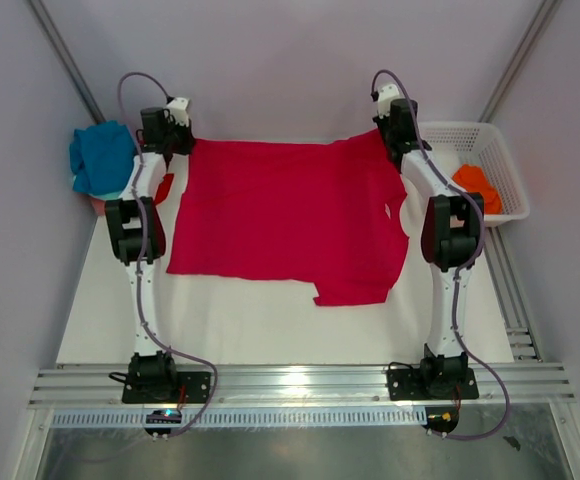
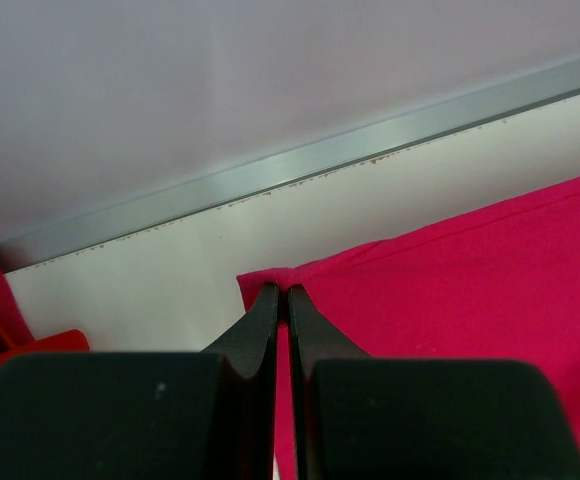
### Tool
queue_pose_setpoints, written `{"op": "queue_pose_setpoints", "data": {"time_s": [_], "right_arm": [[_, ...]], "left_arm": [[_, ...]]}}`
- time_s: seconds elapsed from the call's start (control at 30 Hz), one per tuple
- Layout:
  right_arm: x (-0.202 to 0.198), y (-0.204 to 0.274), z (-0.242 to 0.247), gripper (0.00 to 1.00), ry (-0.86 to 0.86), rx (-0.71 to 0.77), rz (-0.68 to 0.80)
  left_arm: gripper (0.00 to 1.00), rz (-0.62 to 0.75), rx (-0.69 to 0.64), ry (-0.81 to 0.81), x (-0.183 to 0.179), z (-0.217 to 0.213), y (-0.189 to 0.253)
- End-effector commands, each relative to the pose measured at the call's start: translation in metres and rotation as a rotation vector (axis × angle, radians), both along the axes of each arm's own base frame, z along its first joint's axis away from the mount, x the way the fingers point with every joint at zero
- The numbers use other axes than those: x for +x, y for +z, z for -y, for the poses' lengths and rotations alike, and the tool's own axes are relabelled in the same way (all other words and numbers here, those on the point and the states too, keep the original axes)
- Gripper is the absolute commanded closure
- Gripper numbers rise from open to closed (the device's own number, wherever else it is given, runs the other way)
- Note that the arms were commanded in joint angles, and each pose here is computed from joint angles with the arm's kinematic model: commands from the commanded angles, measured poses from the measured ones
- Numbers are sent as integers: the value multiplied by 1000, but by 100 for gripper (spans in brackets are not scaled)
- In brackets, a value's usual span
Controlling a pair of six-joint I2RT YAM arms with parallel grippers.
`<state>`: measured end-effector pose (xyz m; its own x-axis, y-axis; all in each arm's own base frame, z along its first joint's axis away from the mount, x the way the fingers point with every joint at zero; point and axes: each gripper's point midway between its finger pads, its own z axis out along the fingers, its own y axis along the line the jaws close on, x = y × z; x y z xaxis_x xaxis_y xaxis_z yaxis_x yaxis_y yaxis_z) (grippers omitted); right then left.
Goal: Fold and stack the t-shirts
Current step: Fold the tshirt
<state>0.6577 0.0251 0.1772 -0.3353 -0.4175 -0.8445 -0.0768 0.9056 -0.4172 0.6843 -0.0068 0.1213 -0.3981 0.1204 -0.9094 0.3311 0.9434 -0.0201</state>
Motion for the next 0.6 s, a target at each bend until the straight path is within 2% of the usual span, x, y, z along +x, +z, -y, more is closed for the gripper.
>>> {"op": "queue_pose_setpoints", "data": {"time_s": [0.0,0.2,0.57], "right_arm": [[19,45,6,97,-52,14,152],[29,36,16,97,-125,31,159],[33,9,16,97,-132,-13,116]], "left_arm": [[100,143,71,25,24,-7,25],[100,169,100,80,38,-11,0],[100,312,287,144,59,-12,-14]]}}
